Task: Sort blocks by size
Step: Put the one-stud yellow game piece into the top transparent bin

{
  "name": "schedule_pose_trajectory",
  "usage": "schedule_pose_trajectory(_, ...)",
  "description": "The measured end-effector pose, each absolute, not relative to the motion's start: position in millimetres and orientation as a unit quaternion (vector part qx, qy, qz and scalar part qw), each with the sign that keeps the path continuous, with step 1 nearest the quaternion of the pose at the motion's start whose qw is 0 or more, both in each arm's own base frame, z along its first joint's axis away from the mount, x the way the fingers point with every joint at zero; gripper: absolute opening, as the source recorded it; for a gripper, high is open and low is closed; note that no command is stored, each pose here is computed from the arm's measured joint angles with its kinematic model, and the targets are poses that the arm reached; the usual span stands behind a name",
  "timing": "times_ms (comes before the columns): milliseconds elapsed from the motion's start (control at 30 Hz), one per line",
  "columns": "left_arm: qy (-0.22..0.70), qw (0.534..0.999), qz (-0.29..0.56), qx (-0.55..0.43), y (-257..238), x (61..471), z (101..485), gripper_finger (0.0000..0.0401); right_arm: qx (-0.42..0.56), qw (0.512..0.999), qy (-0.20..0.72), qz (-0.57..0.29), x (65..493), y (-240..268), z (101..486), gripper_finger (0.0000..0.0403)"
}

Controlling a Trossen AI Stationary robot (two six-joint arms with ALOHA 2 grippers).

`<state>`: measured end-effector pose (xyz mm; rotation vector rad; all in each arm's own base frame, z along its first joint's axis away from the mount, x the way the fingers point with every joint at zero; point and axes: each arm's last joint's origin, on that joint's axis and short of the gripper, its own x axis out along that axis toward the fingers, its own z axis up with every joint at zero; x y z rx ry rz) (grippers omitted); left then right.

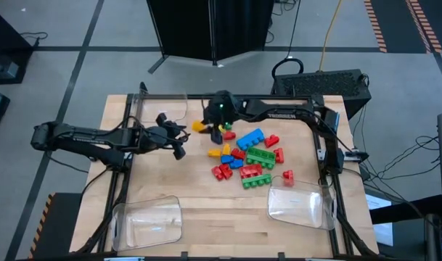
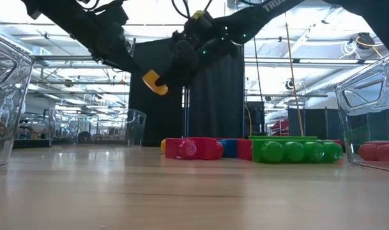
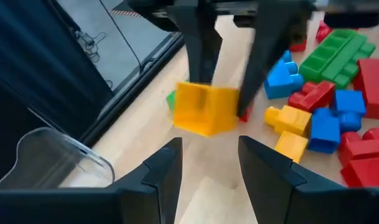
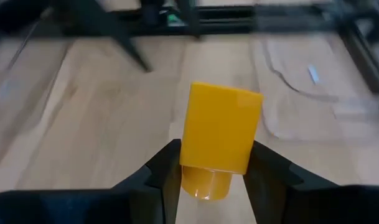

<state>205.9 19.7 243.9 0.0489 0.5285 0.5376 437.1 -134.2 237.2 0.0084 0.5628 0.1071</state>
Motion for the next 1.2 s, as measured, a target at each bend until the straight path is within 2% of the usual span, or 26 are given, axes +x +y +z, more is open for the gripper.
schedule_pose_trajectory(100, 0.257, 0.932, 0.253, 0.029, 19, 206, 244, 0.0161, -0.065, 0.954, 0.283, 0.069, 441, -118, 237, 0.0132)
schedule_pose_trajectory(233, 0.265, 0.938, 0.222, 0.019, 19, 207, 243, 0.0197, -0.122, 0.947, 0.295, 0.045, 445, -104, 236, 0.0132)
schedule_pose_trajectory(500, 0.271, 0.938, 0.214, 0.022, 18, 209, 241, 0.0297, -0.139, 0.944, 0.297, 0.040, 446, -100, 236, 0.0132)
schedule_pose_trajectory(667, 0.286, 0.934, 0.211, 0.032, 23, 213, 236, 0.0325, -0.150, 0.943, 0.292, 0.048, 448, -94, 237, 0.0132)
schedule_pose_trajectory(800, 0.286, 0.938, 0.191, 0.036, 28, 219, 233, 0.0321, -0.153, 0.945, 0.285, 0.052, 450, -90, 238, 0.0132)
schedule_pose_trajectory(900, 0.283, 0.941, 0.184, 0.031, 31, 222, 232, 0.0302, -0.152, 0.946, 0.283, 0.052, 450, -89, 238, 0.0132)
schedule_pose_trajectory(1200, 0.281, 0.940, 0.191, 0.025, 36, 221, 232, 0.0189, -0.148, 0.945, 0.288, 0.048, 449, -90, 238, 0.0132)
